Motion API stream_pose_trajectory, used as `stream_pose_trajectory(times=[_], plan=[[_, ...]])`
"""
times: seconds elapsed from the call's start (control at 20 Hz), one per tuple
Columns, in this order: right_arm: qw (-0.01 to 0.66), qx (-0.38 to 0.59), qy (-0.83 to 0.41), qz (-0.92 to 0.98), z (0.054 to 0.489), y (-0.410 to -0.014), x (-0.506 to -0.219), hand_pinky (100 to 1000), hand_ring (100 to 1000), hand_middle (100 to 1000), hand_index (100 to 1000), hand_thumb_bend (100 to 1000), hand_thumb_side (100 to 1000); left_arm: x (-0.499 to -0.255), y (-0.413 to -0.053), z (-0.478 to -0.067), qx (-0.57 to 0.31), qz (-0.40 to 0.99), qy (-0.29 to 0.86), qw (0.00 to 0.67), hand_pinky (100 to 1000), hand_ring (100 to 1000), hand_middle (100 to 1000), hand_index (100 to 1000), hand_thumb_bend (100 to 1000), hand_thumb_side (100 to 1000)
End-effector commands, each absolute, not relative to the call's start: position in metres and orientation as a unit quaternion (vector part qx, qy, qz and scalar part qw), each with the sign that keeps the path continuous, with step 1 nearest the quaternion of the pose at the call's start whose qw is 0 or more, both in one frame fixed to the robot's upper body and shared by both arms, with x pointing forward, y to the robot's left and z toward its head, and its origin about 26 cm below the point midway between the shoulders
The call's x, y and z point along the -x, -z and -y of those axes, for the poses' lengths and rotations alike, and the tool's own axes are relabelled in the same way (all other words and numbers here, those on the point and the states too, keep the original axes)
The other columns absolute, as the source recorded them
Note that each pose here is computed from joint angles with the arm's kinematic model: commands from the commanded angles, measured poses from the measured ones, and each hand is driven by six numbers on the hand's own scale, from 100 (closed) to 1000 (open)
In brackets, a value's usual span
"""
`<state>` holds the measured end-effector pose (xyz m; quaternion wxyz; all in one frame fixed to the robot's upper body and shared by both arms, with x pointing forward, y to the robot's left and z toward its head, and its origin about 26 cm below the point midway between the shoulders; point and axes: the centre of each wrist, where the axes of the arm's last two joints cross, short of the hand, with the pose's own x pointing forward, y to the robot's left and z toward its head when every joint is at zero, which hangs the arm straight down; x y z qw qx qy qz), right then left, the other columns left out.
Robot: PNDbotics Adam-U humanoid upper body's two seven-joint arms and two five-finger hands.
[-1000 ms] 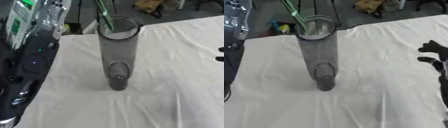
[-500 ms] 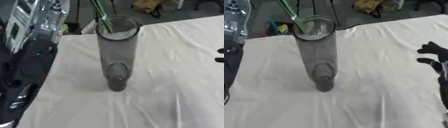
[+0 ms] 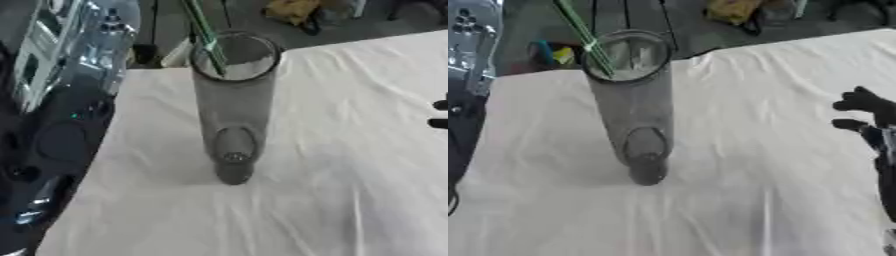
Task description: Arrange flowers into the vase.
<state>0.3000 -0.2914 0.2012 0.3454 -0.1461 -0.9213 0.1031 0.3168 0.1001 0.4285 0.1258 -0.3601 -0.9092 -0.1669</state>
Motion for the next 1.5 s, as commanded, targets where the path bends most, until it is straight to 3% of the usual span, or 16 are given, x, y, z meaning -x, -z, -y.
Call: stream_pose_trajectory(times=[0.05,1.5], plan=[[0.331,0.15,-0.107,0.926,0.292,-0.209,-0.297,724,1000,671,790,100,1000,-0.311,-0.435,-0.101,0.368,0.904,0.194,0.097,100,100,100,100,100,664],[0.328,0.15,-0.107,0.927,0.292,-0.21,-0.298,726,1000,668,791,100,1000,-0.33,-0.428,-0.103,0.365,0.899,0.226,0.087,100,100,100,100,100,693]])
